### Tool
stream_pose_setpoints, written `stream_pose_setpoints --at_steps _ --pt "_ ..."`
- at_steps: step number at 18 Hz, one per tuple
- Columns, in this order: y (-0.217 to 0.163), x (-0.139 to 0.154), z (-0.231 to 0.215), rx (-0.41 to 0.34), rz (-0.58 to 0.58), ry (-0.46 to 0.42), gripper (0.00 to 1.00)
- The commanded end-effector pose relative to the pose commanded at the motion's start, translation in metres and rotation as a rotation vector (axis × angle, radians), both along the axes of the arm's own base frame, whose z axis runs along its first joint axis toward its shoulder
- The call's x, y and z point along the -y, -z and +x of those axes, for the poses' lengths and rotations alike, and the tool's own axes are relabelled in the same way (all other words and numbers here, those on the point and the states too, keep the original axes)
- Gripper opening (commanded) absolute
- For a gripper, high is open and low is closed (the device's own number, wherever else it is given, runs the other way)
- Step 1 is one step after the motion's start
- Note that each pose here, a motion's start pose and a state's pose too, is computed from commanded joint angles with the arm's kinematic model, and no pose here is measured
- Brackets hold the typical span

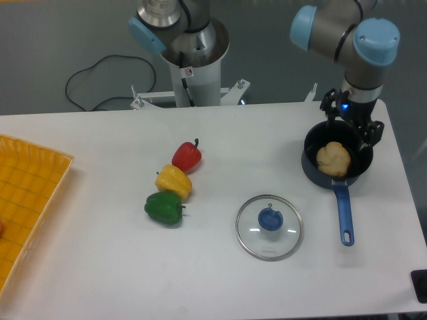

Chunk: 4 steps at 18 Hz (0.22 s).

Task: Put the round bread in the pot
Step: 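Raise the open gripper up out of the pot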

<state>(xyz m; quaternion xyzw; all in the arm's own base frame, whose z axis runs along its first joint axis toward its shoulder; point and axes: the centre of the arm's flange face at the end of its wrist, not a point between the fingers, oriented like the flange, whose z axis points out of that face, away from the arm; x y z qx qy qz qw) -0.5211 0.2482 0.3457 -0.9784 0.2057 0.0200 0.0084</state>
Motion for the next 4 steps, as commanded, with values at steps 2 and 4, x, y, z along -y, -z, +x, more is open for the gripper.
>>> stream_pose_setpoints --at_steps 2,4 --pt "-0.0014 -0.0068 0.0039 0.004 -0.004 0.003 1.0" --pt "-0.0007 -0.0132 0.0066 0.004 -0.004 0.014 1.0"
